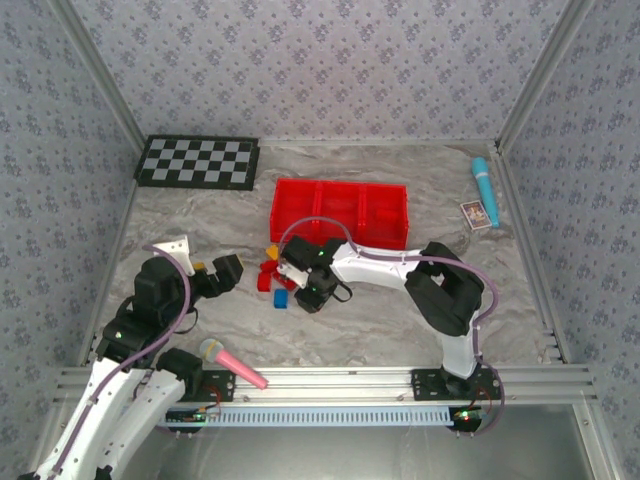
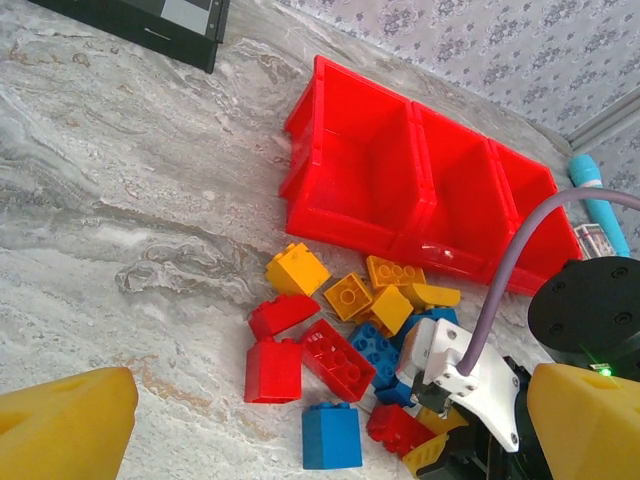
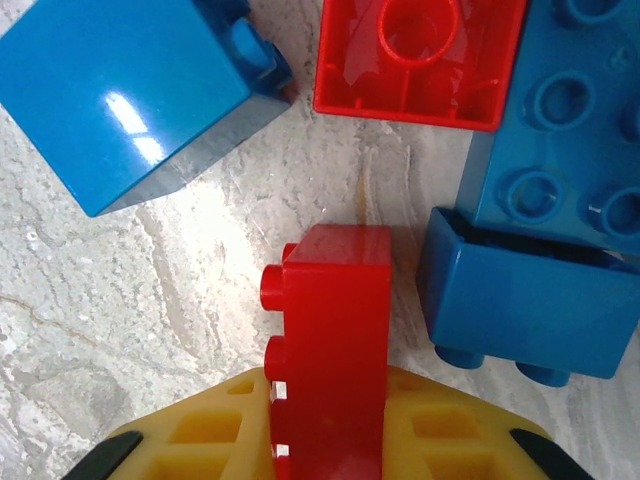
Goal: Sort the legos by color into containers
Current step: Pick up the lego from the center of the table, then place the lego in the container, then pick up the lego from the center of the table, then place the lego in the container.
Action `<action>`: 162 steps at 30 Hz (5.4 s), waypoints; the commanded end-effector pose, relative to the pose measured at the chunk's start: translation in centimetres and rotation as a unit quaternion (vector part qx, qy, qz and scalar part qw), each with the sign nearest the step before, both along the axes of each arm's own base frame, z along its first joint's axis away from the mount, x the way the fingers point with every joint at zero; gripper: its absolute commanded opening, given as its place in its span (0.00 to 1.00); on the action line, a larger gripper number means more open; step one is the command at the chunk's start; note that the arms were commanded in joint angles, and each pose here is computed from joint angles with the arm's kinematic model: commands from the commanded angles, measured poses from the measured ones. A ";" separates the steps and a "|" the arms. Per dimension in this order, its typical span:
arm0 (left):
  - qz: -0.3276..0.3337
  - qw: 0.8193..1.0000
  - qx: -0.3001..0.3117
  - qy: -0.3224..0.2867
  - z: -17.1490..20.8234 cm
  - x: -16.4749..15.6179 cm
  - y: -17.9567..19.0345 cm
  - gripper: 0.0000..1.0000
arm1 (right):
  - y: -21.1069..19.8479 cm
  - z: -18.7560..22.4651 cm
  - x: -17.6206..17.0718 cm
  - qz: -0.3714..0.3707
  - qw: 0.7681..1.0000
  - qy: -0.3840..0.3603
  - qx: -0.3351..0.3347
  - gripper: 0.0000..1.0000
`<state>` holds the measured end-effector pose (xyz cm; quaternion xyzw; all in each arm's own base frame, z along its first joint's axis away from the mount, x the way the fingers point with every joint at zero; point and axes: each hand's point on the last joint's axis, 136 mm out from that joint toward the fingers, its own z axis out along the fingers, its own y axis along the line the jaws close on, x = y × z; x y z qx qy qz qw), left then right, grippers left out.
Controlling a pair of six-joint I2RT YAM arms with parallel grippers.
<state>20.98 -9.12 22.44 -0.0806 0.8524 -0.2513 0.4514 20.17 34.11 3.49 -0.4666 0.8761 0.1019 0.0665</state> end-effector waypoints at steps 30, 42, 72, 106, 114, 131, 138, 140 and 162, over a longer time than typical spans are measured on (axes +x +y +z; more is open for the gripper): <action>-0.022 0.992 -0.007 0.122 -4.1 0.2 -1.9 1.00 | -15.0 14.9 19.2 -0.293 0.937 -0.158 0.103 0.19; -0.063 0.973 0.021 0.221 -7.7 0.3 -4.5 1.00 | -17.6 9.4 23.3 -0.331 0.935 -0.116 0.047 0.22; -0.069 0.929 0.137 0.336 -12.2 1.9 -5.8 1.00 | -18.7 13.7 16.1 -0.381 0.905 -0.146 0.123 0.79; -0.079 0.866 0.239 0.431 -19.8 4.4 -6.1 0.45 | -22.1 14.4 9.4 -0.397 0.887 -0.171 0.164 1.00; -0.074 0.886 0.221 0.400 -18.2 5.2 -6.6 0.29 | -22.6 15.0 8.9 -0.400 0.883 -0.184 0.164 1.00; -0.186 0.969 0.081 0.140 0.0 13.6 -20.6 0.21 | -27.5 18.1 6.6 -0.484 0.821 -0.255 0.165 1.00; -0.250 0.959 0.087 0.105 0.6 16.6 -28.8 0.21 | -29.3 18.9 4.2 -0.507 0.798 -0.276 0.174 1.00; -0.264 0.955 0.095 0.102 0.1 17.1 -30.7 0.22 | -29.6 18.8 3.6 -0.509 0.798 -0.275 0.168 1.00; -0.250 0.956 0.131 0.082 -3.9 21.0 -38.4 0.60 | -30.7 18.9 0.7 -0.492 0.810 -0.276 0.159 1.00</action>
